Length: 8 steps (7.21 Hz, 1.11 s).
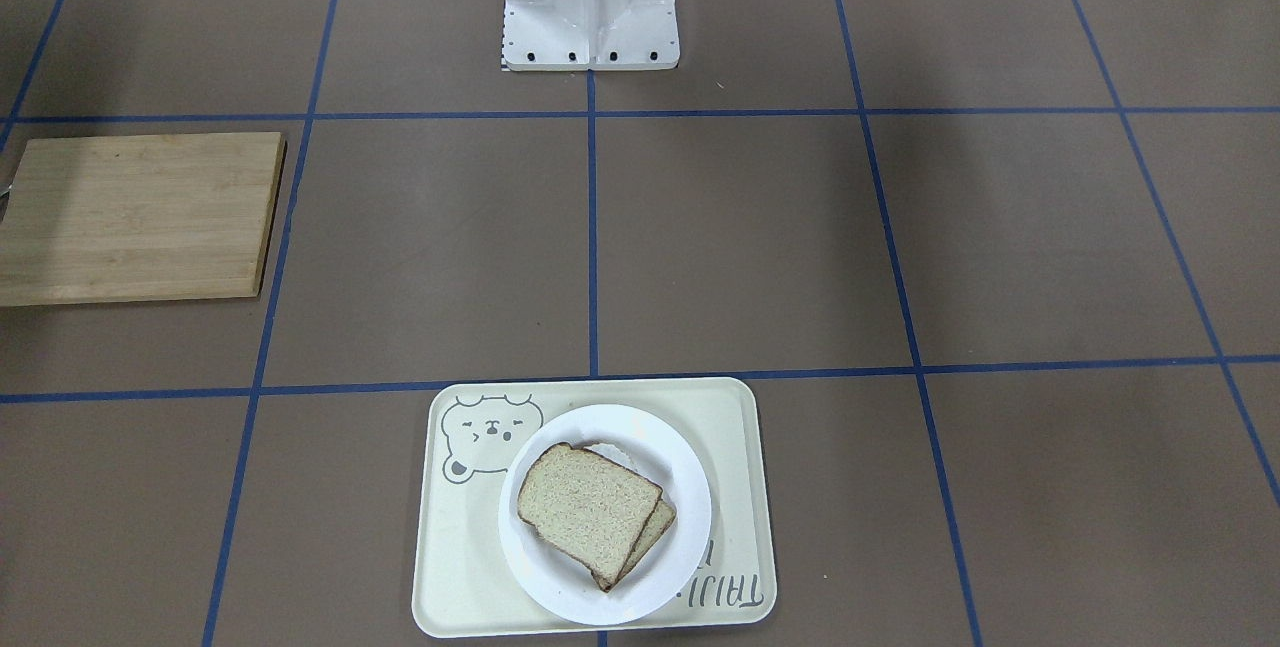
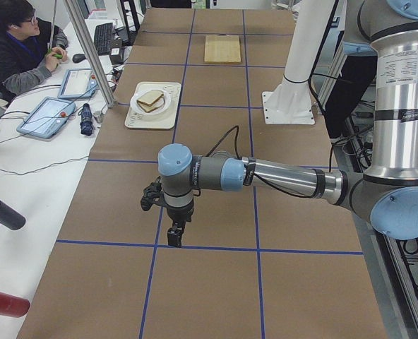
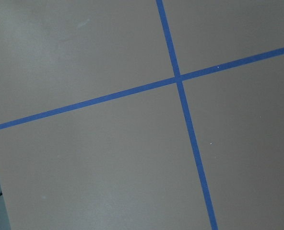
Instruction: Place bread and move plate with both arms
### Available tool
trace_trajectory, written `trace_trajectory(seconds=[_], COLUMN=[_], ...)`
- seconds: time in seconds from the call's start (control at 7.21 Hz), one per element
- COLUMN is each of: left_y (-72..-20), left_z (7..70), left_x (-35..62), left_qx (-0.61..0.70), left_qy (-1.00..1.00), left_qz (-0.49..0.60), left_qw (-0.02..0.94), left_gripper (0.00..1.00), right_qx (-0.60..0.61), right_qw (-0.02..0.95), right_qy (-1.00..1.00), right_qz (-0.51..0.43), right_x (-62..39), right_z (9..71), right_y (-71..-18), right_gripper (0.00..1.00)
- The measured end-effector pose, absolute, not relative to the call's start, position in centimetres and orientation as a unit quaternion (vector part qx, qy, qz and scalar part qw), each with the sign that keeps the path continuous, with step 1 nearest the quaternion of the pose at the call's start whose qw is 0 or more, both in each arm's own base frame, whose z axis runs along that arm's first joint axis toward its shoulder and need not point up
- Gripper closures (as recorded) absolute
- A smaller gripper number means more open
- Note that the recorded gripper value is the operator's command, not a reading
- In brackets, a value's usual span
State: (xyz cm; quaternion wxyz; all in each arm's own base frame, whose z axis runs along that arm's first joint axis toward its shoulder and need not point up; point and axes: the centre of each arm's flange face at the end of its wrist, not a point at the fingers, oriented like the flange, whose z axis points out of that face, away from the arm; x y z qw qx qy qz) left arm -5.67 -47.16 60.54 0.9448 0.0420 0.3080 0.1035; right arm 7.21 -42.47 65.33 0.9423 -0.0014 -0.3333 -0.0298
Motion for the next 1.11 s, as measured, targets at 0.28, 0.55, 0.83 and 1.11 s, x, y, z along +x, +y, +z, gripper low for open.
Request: trace_trajectory(seconds=[0.28, 0.55, 0.83, 1.11], left_y=[-47.0, -47.2, -47.5, -47.5], left_z=[60.7, 60.3, 59.8, 59.8], left_x=[-4.9, -4.8, -4.7, -4.7], left_qx=[0.029, 0.026, 0.032, 0.032], left_qy=[0.356, 0.366, 0.366, 0.365], left_qz=[0.075, 0.058, 0.060, 0.061], left_qw=[0.931, 0.929, 0.928, 0.928], left_gripper=[0.02, 0.02, 0.02, 0.02], right_qx=[0.000, 0.000, 0.000, 0.000], right_qw=[0.942, 0.942, 0.943, 0.943], right_qy=[-0.333, -0.333, -0.333, -0.333], right_qz=[-0.031, -0.031, -0.031, -0.031], right_x=[7.2, 7.2, 7.2, 7.2], right_z=[65.2, 65.2, 65.2, 65.3], right_y=[-42.5, -42.5, -42.5, -42.5], right_gripper=[0.00, 0.00, 0.00, 0.00])
